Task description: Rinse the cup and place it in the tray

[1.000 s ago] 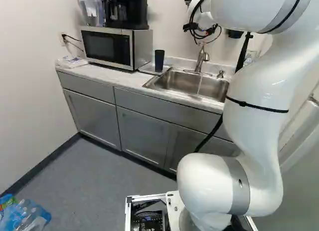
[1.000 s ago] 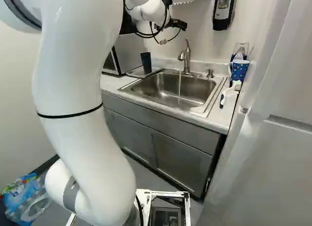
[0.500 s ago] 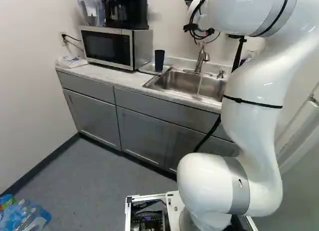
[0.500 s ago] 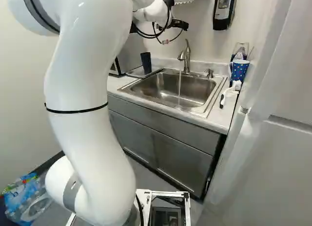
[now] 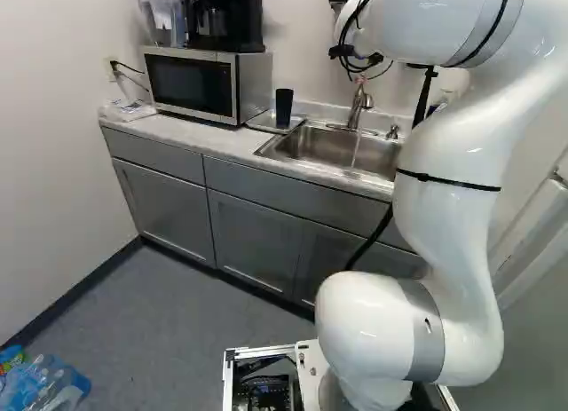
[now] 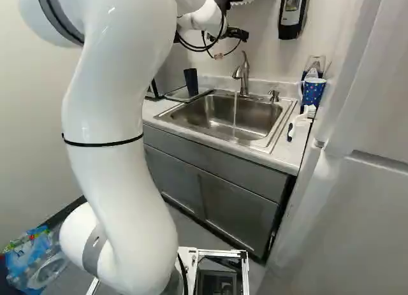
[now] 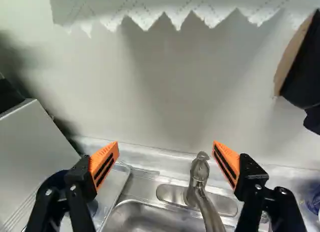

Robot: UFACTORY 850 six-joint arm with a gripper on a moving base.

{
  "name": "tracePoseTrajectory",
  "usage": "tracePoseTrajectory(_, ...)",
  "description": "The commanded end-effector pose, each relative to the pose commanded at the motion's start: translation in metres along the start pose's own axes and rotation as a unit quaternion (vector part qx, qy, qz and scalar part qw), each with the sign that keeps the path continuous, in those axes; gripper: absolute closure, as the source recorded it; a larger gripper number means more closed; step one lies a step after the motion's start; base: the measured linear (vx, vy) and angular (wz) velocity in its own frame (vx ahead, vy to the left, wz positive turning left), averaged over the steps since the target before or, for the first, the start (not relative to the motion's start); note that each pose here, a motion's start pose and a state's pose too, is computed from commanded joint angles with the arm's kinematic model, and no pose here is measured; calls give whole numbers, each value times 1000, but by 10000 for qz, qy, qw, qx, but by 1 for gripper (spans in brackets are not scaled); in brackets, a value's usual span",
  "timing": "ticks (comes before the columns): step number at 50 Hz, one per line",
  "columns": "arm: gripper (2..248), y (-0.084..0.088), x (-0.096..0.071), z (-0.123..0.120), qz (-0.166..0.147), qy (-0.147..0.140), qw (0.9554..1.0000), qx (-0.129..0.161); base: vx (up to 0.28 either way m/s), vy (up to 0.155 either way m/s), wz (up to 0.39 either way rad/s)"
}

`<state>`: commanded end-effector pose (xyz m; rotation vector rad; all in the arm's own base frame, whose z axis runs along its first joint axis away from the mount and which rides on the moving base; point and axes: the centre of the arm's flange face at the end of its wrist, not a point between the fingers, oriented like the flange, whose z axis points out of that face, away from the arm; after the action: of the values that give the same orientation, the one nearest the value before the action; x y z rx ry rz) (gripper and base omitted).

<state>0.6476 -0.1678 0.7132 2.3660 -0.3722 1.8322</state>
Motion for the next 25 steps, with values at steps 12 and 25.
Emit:
tracePoseTrajectory(12, 3, 0, -12, 9, -2, -108, 9999, 0, 0, 0, 0)
tracePoseTrajectory(25, 3, -4, -10, 27, -9, -65, 10000, 29, 0, 0, 0)
